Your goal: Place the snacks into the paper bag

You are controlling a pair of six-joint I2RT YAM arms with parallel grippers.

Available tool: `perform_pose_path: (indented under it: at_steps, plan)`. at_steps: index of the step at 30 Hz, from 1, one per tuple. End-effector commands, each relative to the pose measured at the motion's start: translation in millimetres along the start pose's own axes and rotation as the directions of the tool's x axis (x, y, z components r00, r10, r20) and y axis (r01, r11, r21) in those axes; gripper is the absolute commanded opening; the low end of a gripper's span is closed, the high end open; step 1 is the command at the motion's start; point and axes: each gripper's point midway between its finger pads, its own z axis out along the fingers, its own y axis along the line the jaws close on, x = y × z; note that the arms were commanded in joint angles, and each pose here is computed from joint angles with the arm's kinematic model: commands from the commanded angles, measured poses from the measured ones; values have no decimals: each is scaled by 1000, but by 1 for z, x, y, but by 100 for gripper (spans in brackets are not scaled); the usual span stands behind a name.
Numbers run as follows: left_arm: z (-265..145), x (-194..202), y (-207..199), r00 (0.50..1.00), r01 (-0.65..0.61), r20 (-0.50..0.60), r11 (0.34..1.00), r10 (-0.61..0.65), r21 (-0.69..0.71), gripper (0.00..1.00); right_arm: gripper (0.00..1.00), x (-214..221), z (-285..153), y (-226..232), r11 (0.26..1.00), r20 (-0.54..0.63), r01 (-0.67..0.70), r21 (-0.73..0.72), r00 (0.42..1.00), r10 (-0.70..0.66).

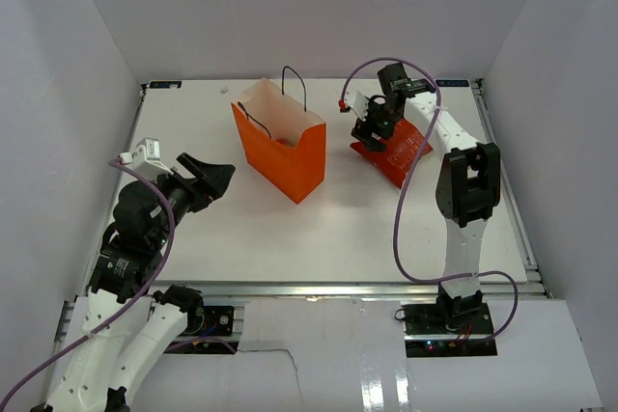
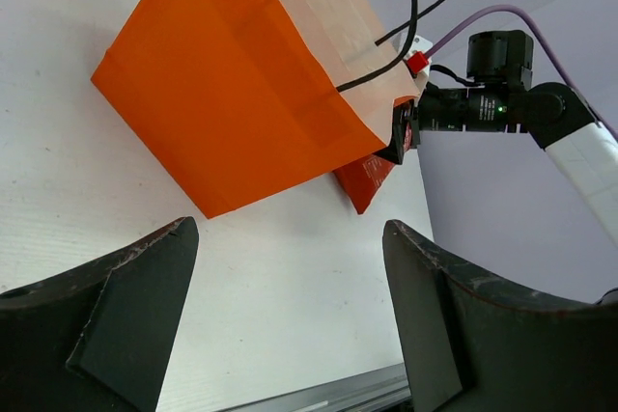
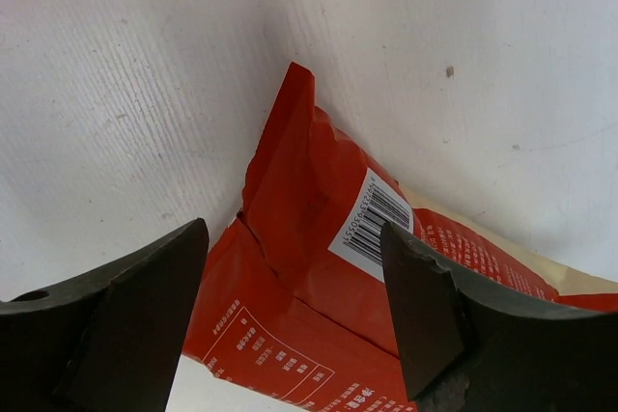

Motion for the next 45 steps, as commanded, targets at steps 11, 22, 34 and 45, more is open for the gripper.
perform_pose_path:
  at_steps: [11, 22, 34, 45]
  plan:
    - [10, 12, 5, 997, 80, -19, 997, -80, 1, 88, 75, -8, 15, -14, 998, -5, -12, 61, 1000, 13]
    - [15, 28, 5, 993, 98, -72, 995, -96, 23, 88, 78, 22, 40, -20, 988, -125, -38, 147, 990, 57]
    - [19, 34, 9, 992, 100, -81, 995, -98, 29, 88, 36, 38, 44, 9, 995, -162, -76, 65, 983, 86]
    - [25, 32, -15, 992, 87, -101, 985, -72, 148, 88, 8, 5, -30, 25, 966, 103, -249, -62, 962, 255]
